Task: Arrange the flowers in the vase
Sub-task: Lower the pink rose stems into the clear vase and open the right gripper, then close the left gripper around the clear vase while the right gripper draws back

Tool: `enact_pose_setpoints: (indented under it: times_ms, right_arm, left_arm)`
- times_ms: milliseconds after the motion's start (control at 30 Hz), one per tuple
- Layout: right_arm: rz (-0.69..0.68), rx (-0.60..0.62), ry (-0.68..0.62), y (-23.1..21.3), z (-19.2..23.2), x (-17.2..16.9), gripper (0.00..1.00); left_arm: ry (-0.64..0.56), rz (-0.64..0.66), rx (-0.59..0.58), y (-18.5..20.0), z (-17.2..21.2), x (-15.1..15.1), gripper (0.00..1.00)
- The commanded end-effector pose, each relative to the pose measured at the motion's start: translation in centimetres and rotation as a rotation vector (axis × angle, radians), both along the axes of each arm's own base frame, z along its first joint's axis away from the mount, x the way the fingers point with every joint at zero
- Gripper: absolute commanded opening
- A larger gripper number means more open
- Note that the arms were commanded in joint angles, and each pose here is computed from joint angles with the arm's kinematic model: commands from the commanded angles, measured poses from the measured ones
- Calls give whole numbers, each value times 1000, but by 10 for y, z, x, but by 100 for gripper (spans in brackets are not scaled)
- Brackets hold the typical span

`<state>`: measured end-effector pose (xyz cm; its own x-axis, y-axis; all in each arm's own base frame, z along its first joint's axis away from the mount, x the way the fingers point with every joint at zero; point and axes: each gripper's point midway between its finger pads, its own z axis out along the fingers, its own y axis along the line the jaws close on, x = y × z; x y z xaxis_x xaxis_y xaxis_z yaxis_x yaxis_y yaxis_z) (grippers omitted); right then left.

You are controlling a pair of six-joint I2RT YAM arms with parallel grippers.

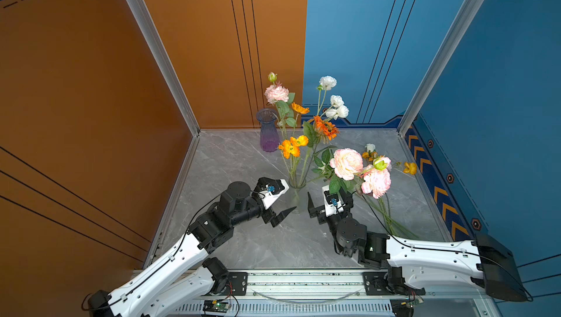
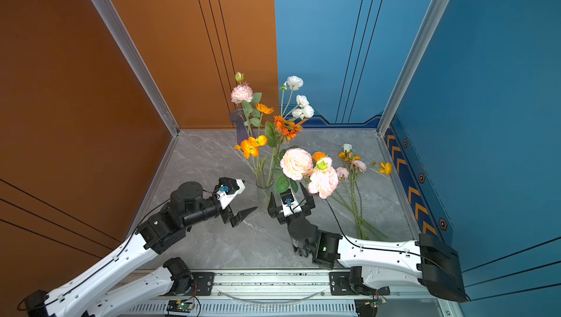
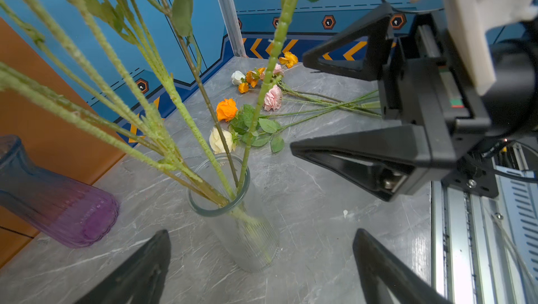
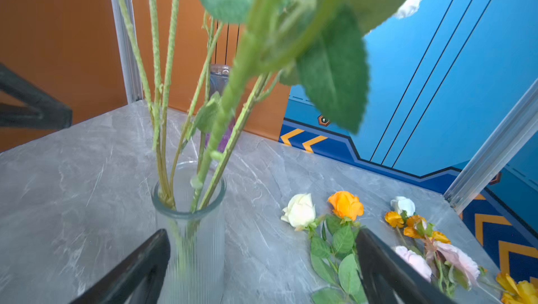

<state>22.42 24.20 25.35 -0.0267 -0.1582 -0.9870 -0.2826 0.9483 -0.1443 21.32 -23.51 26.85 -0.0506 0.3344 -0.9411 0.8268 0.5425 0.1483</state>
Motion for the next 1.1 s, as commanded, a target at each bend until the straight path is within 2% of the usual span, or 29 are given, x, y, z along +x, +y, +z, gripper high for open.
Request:
enact_pose_setpoints:
  times_ms: [0,100,233,533,833,1067]
  right_arm:
    - [82,-45,126,-6,-36,-12,100]
    - [101,-51,168,-17,-49,-17,100]
    - [171,-19,221,-20,-70,-24,100]
    - [267,31,239,-13,-70,-32,100]
    - [257,69,237,-18,-67,-32,100]
    - [253,81,237,-18,-66,-31,100]
  left_arm:
    - [56,110,-105,3,-9,12,98]
    - [11,167,-170,6,-18,19,98]
    - [-6,190,-165,2,-31,31,98]
    - [-33,176,-194,-28,-42,61,98]
    - [-47,154,-197,-46,-50,80,98]
    - [-73,229,-166,-45,-57,96,98]
